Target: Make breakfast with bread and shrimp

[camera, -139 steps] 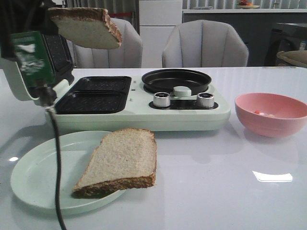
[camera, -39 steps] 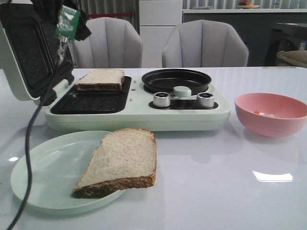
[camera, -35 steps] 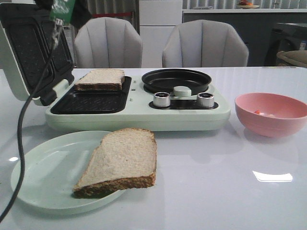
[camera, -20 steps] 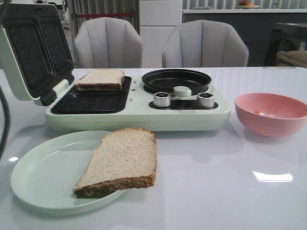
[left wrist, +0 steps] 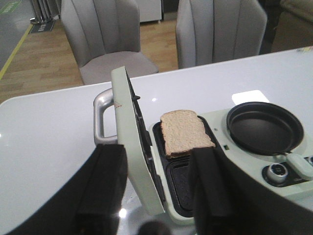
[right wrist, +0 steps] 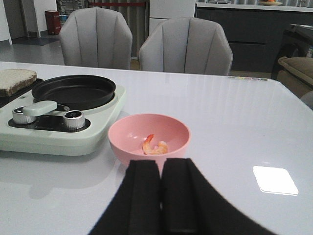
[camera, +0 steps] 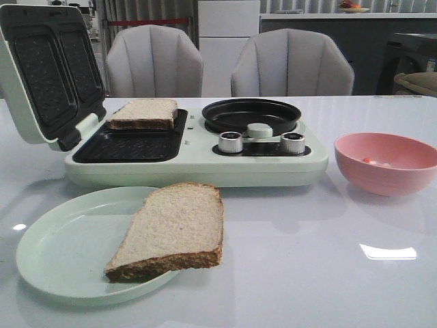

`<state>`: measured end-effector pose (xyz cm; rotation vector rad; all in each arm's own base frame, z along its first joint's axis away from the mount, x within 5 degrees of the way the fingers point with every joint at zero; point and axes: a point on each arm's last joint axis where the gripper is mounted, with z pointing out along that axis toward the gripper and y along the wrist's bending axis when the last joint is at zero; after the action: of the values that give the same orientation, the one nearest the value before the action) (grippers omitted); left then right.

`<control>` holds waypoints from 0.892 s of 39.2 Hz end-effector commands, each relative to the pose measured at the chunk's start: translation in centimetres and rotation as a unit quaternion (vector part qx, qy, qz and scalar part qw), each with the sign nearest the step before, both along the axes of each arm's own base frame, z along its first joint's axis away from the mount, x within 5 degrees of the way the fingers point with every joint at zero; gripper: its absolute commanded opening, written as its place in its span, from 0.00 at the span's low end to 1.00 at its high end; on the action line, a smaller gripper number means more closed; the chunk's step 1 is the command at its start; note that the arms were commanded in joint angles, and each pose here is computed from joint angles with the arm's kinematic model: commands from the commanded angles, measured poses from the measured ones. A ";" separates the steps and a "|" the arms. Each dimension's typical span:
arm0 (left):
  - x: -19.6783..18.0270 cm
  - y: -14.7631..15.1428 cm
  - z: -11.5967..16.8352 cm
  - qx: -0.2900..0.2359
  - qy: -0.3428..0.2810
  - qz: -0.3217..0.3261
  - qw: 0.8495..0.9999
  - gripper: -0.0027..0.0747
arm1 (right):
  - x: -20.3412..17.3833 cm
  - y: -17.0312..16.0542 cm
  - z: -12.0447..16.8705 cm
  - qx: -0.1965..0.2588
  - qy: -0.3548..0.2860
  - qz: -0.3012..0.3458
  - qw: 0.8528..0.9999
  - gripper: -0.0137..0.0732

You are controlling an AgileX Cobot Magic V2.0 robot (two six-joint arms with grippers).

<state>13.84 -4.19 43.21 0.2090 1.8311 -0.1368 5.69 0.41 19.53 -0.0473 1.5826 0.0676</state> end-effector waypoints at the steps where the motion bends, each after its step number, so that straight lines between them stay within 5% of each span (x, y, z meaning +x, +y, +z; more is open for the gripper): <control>1: -3.0 1.0 0.7 -0.047 -0.054 -0.015 0.997 0.50 | -0.2 0.0 1.2 0.001 -0.056 0.001 0.998 0.31; 17: -9.5 3.6 -6.8 -0.067 -0.104 -0.030 0.992 0.50 | -0.2 0.0 1.2 0.001 -0.056 0.001 0.998 0.31; 35: -10.8 3.5 -12.9 -0.093 -0.180 -0.089 0.975 0.50 | -0.2 0.0 1.2 -0.005 -0.054 0.001 0.999 0.31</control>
<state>3.17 -0.44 29.12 0.2412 1.5337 -0.3193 5.69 0.41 19.53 -0.0473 1.5826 0.0676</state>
